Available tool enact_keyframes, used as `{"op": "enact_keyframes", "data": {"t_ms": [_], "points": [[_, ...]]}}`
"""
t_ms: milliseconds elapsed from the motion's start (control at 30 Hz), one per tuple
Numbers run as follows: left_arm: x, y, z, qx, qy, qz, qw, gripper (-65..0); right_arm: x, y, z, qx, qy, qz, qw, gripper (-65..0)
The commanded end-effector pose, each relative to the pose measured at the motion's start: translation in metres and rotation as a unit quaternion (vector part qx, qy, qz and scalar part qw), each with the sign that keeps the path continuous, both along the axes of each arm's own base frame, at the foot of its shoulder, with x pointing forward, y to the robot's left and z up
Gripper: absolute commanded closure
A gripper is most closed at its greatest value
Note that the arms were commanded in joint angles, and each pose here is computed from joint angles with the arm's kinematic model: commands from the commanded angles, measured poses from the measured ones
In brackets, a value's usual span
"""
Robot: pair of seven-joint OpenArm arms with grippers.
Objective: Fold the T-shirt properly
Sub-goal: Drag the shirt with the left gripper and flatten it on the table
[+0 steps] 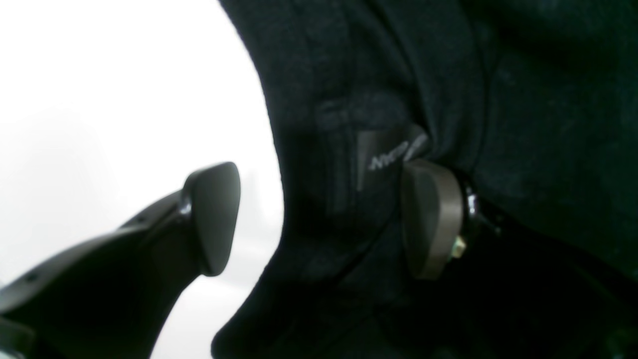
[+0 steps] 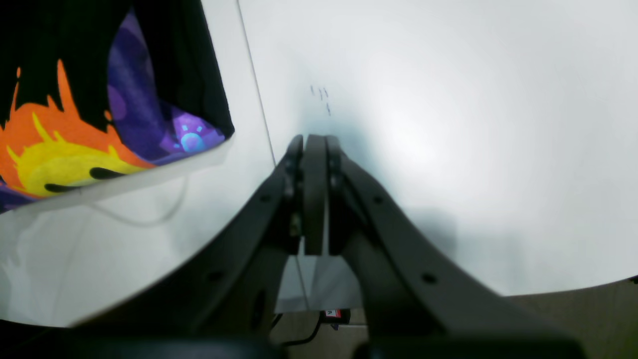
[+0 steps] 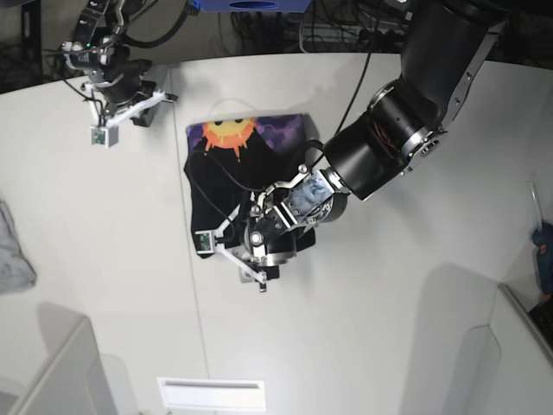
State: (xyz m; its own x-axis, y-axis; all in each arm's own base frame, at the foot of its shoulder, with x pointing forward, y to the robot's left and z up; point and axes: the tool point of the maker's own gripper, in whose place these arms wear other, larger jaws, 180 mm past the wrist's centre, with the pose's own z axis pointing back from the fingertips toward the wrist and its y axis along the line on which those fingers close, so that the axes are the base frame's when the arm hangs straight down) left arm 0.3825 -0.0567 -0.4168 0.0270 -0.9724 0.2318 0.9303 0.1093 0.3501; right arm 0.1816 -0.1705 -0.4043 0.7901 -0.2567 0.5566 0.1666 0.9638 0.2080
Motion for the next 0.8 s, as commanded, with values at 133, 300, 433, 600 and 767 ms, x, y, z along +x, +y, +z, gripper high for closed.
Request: {"op": "enact_keyframes", "data": {"t_ms": [133, 300, 433, 600, 767], "points": [[0.022, 0.022, 0.015, 0.048, -0.022, 0.009, 0.999, -48.9, 0.007, -0.002, 0.008, -0.004, -0.020, -0.001, 0.9998, 0.0], [0.029, 0.013, 0.034, 0.031, -0.040, 0.012, 0.999, -48.9, 0.007, -0.002, 0.008, -0.004, -0.020, -0.001, 0.9998, 0.0], [0.032, 0.006, 0.046, 0.012, -0.052, 0.010, 0.999, -48.9, 0.007, -0.001, 0.008, -0.003, -0.020, 0.000, 0.9998, 0.0], [0.030, -0.007, 0.054, -0.002, -0.059, 0.000, 0.998, -48.9, 0.007, -0.001, 0.008, -0.003, -0.020, 0.000, 0.9998, 0.0], [0.027, -0.030, 0.080, -0.030, -0.086, -0.022, 0.996, -48.9, 0.007, -0.001, 0.008, -0.003, -0.020, 0.000, 0.9998, 0.0]]}}
